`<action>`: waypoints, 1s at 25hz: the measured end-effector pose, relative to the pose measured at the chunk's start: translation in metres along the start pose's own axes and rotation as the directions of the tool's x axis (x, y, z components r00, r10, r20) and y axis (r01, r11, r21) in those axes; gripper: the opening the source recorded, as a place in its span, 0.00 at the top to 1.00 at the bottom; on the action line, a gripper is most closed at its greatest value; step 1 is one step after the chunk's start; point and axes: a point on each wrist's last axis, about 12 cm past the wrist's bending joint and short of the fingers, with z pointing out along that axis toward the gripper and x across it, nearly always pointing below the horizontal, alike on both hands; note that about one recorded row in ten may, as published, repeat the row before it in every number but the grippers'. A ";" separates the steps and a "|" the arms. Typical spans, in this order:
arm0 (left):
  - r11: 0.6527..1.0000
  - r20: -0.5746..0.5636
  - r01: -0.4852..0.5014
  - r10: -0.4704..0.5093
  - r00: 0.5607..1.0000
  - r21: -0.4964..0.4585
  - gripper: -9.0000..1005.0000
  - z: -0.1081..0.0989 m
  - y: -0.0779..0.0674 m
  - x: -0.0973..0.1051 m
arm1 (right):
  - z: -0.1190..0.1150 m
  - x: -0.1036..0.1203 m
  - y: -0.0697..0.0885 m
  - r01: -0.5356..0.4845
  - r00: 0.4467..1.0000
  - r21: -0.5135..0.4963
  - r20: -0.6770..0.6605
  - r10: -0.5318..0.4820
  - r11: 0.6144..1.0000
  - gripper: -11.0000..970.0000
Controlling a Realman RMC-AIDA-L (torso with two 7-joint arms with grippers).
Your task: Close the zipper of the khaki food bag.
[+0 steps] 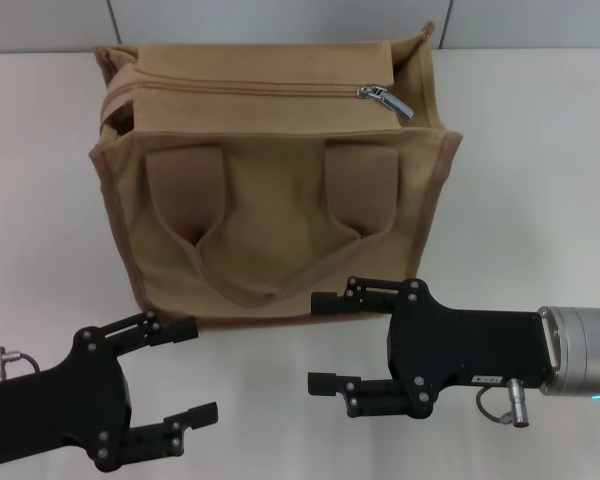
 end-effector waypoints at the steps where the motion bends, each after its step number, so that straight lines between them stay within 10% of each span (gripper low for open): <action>1: 1.000 -0.001 -0.003 0.003 1.000 -0.004 0.22 0.000 -0.001 0.001 | 0.000 0.000 0.000 -0.001 1.000 0.000 0.000 0.001 1.000 0.25; 25: 0.998 -0.002 0.042 -0.042 0.999 -0.038 0.22 0.002 -0.008 0.010 | 0.009 0.001 0.000 -0.022 1.000 0.003 0.017 0.022 1.000 0.25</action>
